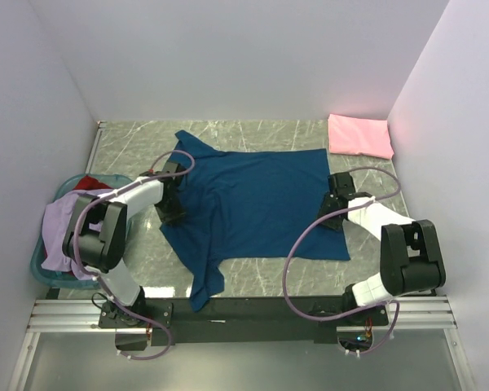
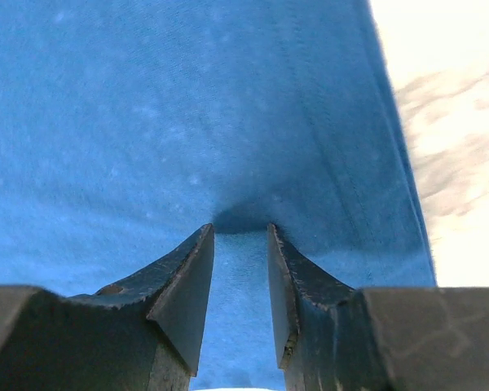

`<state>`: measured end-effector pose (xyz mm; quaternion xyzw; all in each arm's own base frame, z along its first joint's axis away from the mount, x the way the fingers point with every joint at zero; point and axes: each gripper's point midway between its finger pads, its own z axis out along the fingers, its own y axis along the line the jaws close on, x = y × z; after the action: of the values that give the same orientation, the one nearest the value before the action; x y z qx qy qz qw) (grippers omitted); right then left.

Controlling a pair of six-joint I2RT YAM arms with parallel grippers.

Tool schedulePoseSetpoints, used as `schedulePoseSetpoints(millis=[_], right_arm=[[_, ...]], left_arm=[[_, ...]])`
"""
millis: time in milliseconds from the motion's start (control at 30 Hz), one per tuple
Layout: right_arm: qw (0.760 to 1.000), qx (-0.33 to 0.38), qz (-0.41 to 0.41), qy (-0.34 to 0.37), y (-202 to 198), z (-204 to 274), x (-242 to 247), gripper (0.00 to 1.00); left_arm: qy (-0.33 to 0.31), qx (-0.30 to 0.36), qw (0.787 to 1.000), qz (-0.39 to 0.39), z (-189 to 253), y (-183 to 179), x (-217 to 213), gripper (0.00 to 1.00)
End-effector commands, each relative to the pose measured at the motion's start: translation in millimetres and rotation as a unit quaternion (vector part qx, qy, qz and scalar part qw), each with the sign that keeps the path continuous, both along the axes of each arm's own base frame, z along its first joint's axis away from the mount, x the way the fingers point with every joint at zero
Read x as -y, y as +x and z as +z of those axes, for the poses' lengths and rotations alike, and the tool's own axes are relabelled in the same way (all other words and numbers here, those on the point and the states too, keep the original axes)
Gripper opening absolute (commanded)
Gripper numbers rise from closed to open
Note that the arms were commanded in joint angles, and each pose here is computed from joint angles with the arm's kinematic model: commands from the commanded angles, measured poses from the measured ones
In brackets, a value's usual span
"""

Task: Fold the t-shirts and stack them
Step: Flatten the tshirt out

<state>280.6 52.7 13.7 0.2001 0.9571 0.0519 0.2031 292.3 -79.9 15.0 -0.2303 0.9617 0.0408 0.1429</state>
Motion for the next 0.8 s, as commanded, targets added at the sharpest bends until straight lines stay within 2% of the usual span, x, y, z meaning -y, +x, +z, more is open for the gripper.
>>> schedulePoseSetpoints(millis=[0,267,333,433,500,567,600,733,767], right_arm=[[0.999,-0.022,-0.037,-0.032,-1.7,-10.2,28.8,0.40],[0.994,-0.021,-0.091,-0.052,10.2,0.0,65.4,0.41],[0.994,-0.018,-0.088,-0.056,12.2,3.8,65.9,0.40],[0.995,0.003,-0.079,-0.057,13.9,15.4,63.7,0.41],[0.996,0.031,-0.069,-0.056,16.5,30.3,59.4,0.41],[0.996,0.064,-0.036,-0.046,20.8,50.7,40.9,0.42],[0.996,0.077,-0.002,-0.035,21.1,57.9,20.4,0.42],[0.981,0.119,0.151,-0.003,11.6,87.5,-57.8,0.43],[0.976,0.122,0.178,0.005,9.7,91.1,-72.4,0.43]], left_arm=[[0.080,-0.041,0.996,0.003,-15.6,-9.9,-42.0,0.29],[0.130,-0.031,0.991,0.006,-5.1,17.9,-61.2,0.38],[0.124,-0.027,0.992,-0.001,-3.2,21.7,-58.1,0.41],[0.122,0.000,0.992,0.000,9.5,26.3,-58.9,0.53],[0.131,0.033,0.991,0.002,29.5,32.4,-63.1,0.67],[0.131,0.058,0.990,0.010,49.5,34.7,-64.5,0.78],[0.126,0.069,0.989,0.014,58.1,36.4,-63.7,0.79],[0.085,0.088,0.992,0.016,79.0,17.2,-40.4,0.78],[0.067,0.099,0.993,0.020,84.2,12.7,-32.1,0.75]])
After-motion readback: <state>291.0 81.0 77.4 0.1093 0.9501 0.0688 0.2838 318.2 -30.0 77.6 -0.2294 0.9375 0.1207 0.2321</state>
